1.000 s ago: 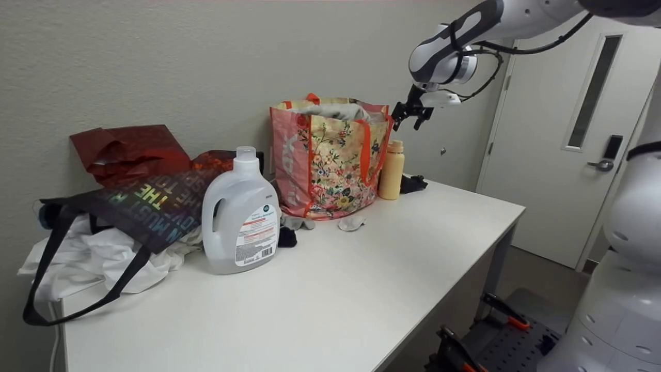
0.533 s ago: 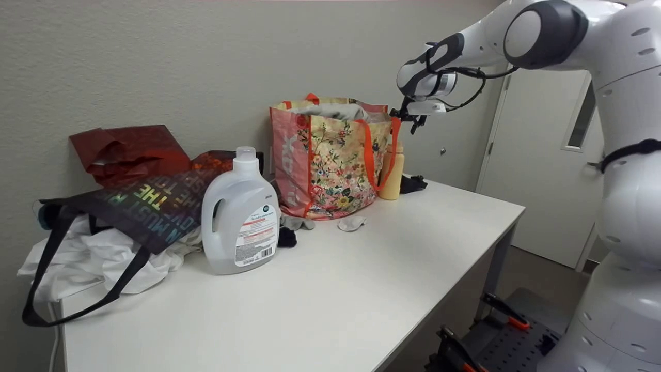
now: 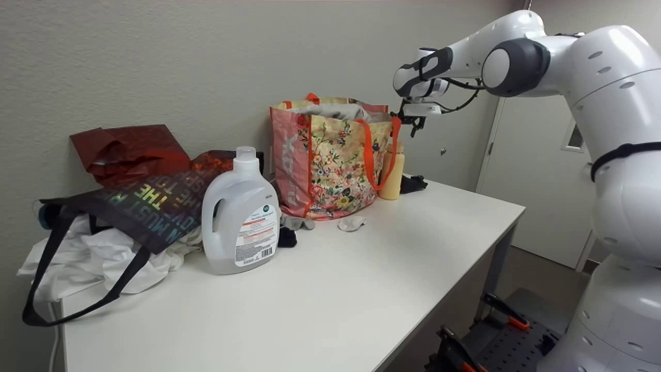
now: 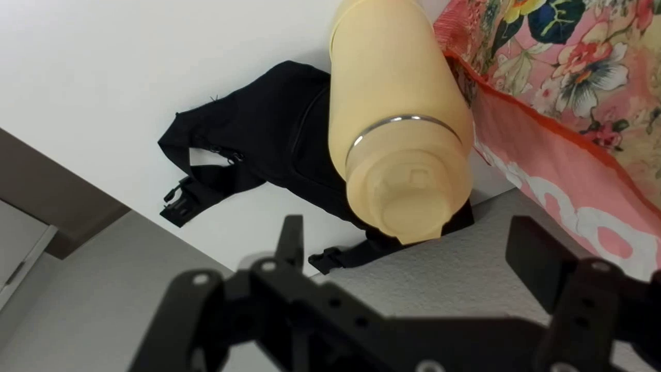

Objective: Pick the bottle and put it in the bag

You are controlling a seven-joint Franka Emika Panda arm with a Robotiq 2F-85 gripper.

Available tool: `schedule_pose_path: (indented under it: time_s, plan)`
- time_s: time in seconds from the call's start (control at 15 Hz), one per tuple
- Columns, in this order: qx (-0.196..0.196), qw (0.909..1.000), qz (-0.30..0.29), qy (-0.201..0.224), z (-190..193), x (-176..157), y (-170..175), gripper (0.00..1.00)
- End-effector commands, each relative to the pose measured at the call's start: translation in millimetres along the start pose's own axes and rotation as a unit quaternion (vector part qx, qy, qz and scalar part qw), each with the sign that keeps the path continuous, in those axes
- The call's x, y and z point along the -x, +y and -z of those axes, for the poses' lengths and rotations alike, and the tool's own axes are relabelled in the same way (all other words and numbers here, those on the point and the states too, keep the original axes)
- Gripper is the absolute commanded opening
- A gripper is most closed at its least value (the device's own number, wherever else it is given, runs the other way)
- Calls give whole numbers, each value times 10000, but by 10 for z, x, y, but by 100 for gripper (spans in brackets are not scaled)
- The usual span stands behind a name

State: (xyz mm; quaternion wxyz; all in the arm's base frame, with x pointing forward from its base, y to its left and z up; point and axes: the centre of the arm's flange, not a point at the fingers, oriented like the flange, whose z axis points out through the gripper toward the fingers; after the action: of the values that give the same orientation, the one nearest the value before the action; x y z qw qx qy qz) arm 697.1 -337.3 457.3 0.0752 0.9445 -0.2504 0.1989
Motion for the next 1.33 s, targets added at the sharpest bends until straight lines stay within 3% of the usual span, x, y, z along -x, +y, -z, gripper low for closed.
schedule_pose_path:
  time_s: [0.0,0.47,1.0,1.07,1.13,1.27]
  plan:
    - [-77,9994,-257,-222,-47,-232,28,100]
    - [-346,9952,-459,-789,-168,-193,28,100]
    - [-406,9949,-508,-774,-235,-250,-44,100]
    - [-383,9948,-519,-794,-267,-247,-51,75]
    - [-375,9947,-523,-800,-292,-243,-57,74]
    - [-348,9945,-568,-802,-352,-237,-64,58]
